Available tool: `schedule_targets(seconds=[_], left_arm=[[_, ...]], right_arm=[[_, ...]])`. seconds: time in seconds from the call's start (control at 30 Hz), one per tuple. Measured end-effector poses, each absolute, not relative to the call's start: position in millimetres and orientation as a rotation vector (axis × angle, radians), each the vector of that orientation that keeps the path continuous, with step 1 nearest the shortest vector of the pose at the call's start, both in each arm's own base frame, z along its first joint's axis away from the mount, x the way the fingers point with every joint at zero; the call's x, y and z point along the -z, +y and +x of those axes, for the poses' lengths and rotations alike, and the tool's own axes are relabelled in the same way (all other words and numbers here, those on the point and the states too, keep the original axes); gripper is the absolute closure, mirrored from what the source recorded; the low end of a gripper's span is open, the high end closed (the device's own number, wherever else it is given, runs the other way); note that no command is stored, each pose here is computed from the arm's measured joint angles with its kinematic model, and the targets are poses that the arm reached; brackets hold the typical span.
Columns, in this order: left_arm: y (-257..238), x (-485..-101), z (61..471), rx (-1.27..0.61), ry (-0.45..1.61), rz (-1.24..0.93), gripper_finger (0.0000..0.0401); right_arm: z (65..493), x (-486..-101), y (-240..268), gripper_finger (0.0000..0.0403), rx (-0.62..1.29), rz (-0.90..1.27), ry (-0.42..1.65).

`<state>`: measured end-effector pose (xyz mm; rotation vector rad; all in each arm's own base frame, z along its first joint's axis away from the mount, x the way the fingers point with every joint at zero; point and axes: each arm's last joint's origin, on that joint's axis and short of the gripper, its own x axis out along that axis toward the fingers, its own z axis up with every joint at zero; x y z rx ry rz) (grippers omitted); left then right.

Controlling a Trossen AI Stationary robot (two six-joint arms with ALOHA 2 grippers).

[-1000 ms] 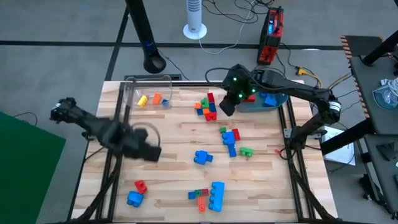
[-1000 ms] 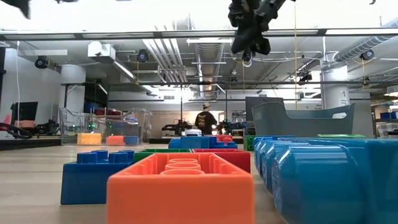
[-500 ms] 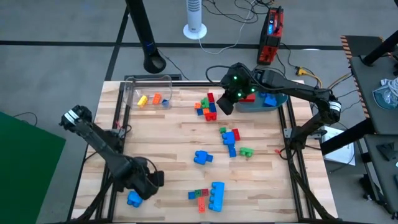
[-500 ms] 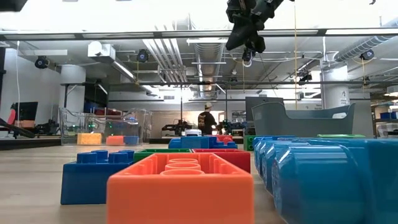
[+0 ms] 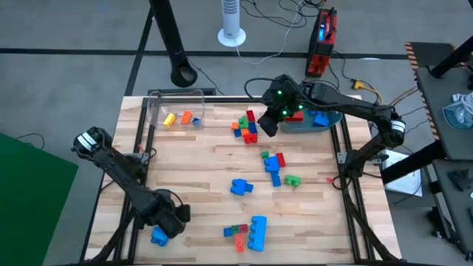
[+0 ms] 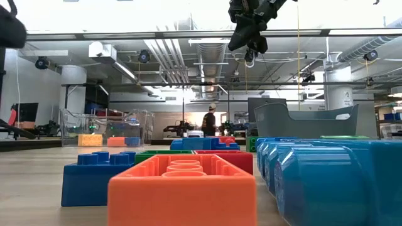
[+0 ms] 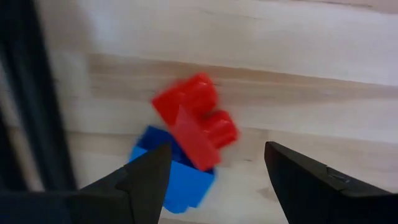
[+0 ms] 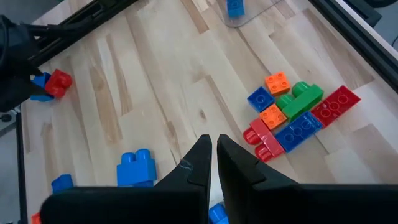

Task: Sort blocks by size
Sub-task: Put the big red game piece into the blue bin

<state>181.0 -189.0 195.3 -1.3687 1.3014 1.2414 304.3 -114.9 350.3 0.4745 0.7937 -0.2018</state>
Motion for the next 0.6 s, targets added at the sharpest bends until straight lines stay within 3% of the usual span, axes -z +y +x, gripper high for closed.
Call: schedule_targets(seconds=[0.3,0.6], left_arm=[[-184.7,-186.6,173.7,-1.295,1.317,-1.311,0.0157],[-184.5,-163.2,171.5,-1.233,1.340,-1.373,0.0161]], right_arm=[[304.3,-350.3,-114.8,0.0385,0.201,0.475,0.794],[304.5,-350.2,-114.9,0.0385,0.201,0.475,0.794]])
